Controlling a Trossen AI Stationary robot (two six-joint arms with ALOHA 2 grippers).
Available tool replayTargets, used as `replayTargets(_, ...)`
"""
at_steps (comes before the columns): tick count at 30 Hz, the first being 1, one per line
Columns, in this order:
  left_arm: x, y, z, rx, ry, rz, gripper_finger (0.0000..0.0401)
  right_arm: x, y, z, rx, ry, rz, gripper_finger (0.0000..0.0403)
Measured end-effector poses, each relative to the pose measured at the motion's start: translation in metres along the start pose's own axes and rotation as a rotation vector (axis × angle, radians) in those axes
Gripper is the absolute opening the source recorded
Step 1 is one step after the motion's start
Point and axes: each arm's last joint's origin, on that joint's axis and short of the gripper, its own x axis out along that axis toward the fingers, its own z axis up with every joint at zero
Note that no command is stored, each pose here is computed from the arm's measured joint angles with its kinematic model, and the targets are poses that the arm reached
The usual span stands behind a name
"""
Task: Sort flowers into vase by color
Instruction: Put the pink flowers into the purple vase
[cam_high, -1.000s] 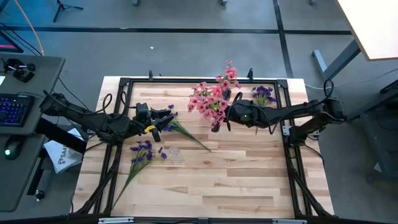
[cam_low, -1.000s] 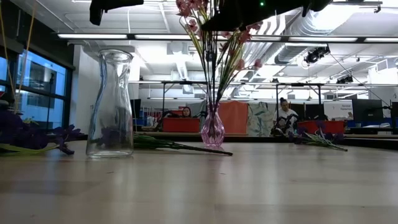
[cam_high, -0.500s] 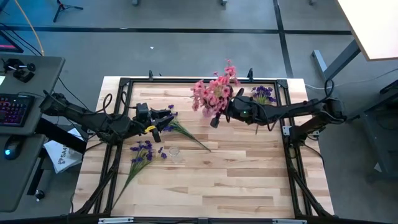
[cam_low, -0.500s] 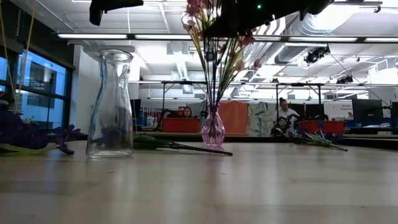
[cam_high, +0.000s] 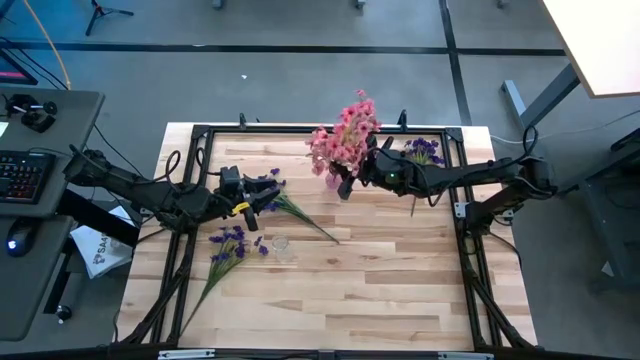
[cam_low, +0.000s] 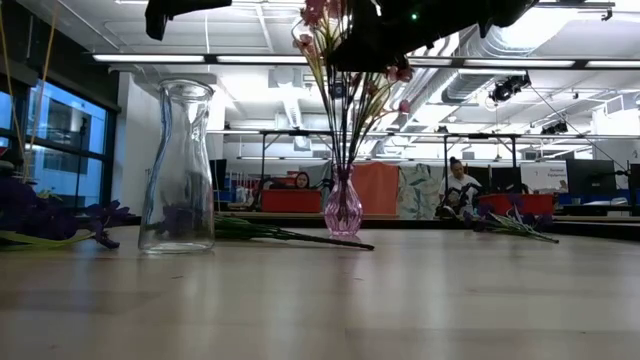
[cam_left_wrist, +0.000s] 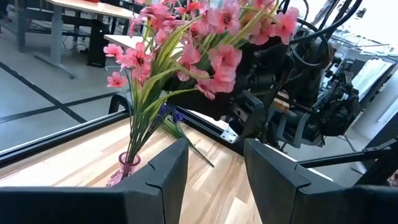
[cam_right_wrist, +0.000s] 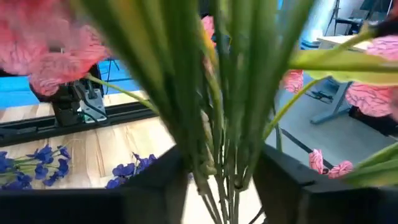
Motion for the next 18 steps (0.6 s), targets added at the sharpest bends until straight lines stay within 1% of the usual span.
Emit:
replayTargets(5, 0.0, 0.0, 0.0, 0.0, 0.0, 0.0, 0.0147, 0.0, 0.0, 0.0, 0.074, 0.003, 0.003, 0.0251)
replayTargets(9, 0.0, 0.0, 0.0, 0.0, 0.0, 0.0, 0.0147, 0.0, 0.0, -0.004, 0.095, 0.043, 0.001, 0.0297)
replayTargets(13, 0.0, 0.0, 0.0, 0.001, 0.001, 0.0, 0.0147, -0.001, 0.002, -0.006, 0.086, 0.062, 0.008, 0.0315)
replayTargets(18, 0.0, 0.0, 0.0, 0.001, 0.001, 0.0, 0.0147, -0.012, 0.004, 0.004, 0.091, 0.027, 0.027, 0.0316)
